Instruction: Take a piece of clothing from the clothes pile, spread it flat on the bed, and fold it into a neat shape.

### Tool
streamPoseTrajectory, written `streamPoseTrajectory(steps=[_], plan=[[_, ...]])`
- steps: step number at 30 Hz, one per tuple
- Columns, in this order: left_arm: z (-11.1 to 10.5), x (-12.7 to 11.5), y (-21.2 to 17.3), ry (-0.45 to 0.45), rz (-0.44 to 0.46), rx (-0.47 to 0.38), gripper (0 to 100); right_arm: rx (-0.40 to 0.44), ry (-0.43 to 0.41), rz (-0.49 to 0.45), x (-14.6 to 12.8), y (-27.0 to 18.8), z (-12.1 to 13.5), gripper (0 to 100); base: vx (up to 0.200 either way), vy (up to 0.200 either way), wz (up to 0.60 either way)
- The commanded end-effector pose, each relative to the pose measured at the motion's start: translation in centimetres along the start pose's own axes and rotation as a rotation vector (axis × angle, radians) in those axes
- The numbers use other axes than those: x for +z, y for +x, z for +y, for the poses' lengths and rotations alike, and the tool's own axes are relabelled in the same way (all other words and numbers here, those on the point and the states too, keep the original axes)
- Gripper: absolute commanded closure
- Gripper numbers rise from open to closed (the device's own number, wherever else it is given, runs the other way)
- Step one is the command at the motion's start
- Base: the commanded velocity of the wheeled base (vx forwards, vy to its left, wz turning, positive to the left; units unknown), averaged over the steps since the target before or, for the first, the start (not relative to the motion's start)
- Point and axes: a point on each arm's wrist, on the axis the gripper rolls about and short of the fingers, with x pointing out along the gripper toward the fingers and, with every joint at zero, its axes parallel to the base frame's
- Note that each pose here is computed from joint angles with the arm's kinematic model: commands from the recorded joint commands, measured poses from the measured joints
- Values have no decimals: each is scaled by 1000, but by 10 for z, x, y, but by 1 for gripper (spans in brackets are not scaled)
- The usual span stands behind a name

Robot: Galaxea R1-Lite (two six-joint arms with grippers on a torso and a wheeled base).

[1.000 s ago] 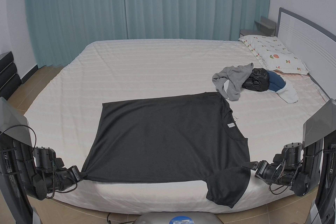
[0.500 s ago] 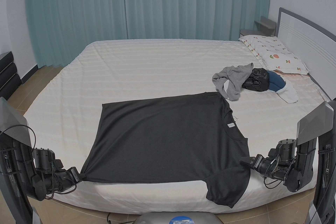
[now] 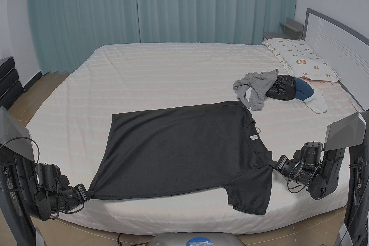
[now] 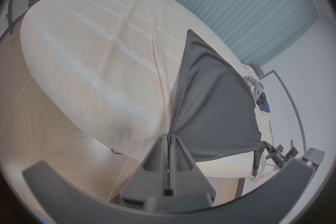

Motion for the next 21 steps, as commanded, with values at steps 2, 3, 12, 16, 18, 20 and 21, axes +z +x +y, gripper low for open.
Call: streamPoseTrajectory(steps=[2,3,12,16,18,20,21], plan=[[0,0,0,-4,0,-2,100,7,-1,0,1,2,-1,100,0,0,0],[0,0,0,-4,0,-2,100,10,-2,-3,1,2,0,100,0,0,0],[0,0,0,-6,2,-1,100,47,5,-24,8,-21,4,0,0,0,0],[0,-1,0,-6,3,0,100,76,11,31,5,-46,4,0,0,0,0],[0,0,0,-6,2,-1,100,77,15,48,3,-52,5,0,0,0,0],[0,-1,-1,-6,3,0,100,72,26,106,-7,-59,3,0,0,0,0],[-1,-1,-2,-6,2,-1,100,72,27,139,-13,-61,2,0,0,0,0]])
